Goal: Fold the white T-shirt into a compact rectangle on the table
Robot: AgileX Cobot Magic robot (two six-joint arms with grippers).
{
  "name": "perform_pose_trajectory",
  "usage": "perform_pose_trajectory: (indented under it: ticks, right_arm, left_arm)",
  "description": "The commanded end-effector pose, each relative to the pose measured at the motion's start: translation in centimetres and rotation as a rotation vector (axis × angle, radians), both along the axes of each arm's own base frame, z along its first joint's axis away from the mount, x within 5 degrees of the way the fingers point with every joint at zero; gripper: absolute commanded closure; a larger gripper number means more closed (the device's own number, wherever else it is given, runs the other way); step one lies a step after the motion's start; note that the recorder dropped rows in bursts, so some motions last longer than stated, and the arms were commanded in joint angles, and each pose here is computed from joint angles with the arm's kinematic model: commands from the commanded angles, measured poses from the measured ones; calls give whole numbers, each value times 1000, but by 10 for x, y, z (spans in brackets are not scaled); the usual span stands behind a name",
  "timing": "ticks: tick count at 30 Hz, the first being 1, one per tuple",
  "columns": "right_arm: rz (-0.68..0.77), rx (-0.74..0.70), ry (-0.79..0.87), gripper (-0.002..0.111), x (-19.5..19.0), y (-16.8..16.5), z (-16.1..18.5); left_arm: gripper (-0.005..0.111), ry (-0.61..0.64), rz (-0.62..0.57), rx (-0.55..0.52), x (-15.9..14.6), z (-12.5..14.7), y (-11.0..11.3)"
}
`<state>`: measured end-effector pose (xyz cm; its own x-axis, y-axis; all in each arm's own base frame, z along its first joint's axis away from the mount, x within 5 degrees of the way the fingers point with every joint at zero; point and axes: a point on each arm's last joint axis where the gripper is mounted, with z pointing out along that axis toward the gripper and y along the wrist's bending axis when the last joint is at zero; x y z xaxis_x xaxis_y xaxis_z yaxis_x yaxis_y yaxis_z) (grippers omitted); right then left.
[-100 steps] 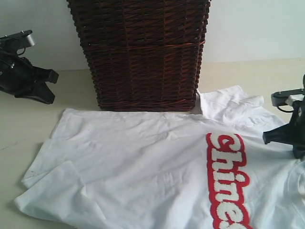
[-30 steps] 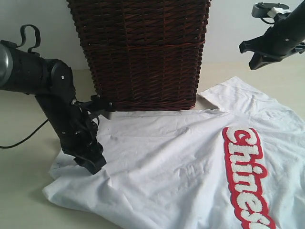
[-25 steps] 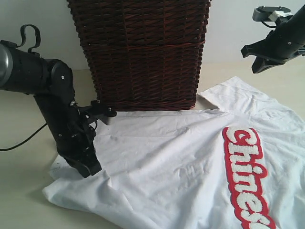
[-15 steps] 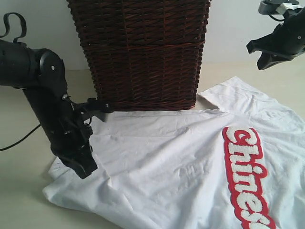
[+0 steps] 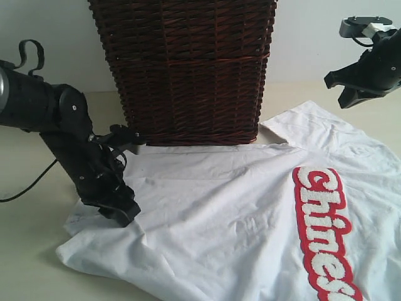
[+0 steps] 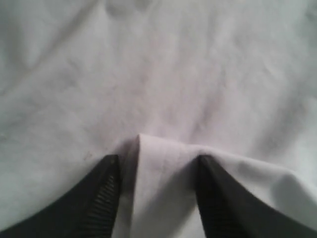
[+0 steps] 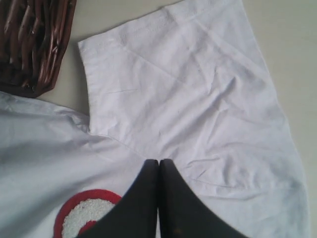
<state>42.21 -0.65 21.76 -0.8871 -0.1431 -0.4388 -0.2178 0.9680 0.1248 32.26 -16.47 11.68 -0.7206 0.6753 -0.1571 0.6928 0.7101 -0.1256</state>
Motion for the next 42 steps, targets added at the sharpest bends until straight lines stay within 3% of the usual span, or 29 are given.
perform_pose_trajectory:
  ticks: [1, 6, 11, 15, 17, 29, 31, 34, 38, 42]
  right_arm:
    - [4, 0, -29, 108, 1, 1, 4]
    - [0, -2, -41, 108, 2, 1, 4]
    - [-2, -1, -45, 108, 2, 1, 5]
    - [-3, 1, -45, 108, 2, 1, 5]
    - [-9, 4, -43, 108, 2, 1, 5]
    - [-8, 5, -41, 108, 2, 1, 5]
    - [-8, 5, -41, 108, 2, 1, 5]
    - [-8, 5, -41, 108, 2, 1, 5]
    - [-8, 5, -41, 108, 2, 1, 5]
    - [-10, 3, -47, 108, 2, 1, 5]
  left_arm:
    - [77, 8, -37, -5, 0, -7, -1]
    - [107, 29, -48, -5, -4, -1, 0]
    - [98, 9, -59, -14, -6, 15, 1]
    - [75, -9, -57, -20, -6, 24, 1]
    - [70, 8, -60, -16, -8, 23, 1]
    - [72, 37, -72, -2, -11, 23, 3]
    - [77, 43, -71, 1, -10, 18, 2]
    - [106, 59, -69, 6, -10, 12, 2]
    - [107, 56, -97, 4, -13, 25, 4]
    - [107, 63, -148, 24, -26, 57, 11]
